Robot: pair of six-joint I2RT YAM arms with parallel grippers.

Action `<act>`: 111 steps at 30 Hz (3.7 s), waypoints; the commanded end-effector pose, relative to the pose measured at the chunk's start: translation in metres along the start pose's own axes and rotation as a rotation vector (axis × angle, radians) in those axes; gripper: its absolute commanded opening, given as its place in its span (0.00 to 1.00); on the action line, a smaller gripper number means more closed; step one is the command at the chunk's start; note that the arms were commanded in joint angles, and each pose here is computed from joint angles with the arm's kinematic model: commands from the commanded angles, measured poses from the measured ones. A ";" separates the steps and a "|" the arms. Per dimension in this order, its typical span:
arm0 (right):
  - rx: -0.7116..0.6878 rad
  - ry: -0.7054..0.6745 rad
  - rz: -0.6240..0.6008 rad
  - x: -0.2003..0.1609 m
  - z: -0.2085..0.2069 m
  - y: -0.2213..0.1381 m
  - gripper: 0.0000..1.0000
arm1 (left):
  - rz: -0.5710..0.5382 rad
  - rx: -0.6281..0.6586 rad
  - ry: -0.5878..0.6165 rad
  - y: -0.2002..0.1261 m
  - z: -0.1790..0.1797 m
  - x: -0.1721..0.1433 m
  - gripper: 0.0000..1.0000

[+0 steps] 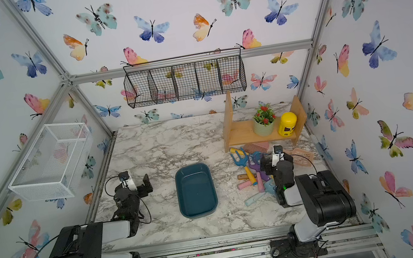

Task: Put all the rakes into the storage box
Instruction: Pick up the rake at the center of the board.

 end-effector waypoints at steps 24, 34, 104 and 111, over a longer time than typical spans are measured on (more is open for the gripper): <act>-0.007 -0.002 -0.033 0.009 -0.002 0.004 0.99 | -0.020 -0.031 0.003 0.003 -0.005 0.007 0.98; -0.009 -0.001 -0.034 0.008 -0.002 0.003 0.99 | -0.028 -0.027 0.009 0.002 -0.006 0.007 0.99; 0.405 0.027 0.853 0.020 0.126 -0.026 0.61 | 0.505 -0.401 -0.196 -0.002 -0.234 0.055 0.99; 0.381 0.008 0.852 0.008 0.130 -0.015 0.54 | 0.500 -0.389 -0.193 0.001 -0.231 0.054 0.98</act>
Point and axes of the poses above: each gripper's point midway between its finger pads, its own y axis out along the fingers, its own z axis along the line the jaws close on, x = y × z, the point moved 5 cm from there along -y, back along the fingers, and after that the axes turned 14 degrees about -y, right-handed, at the moved point
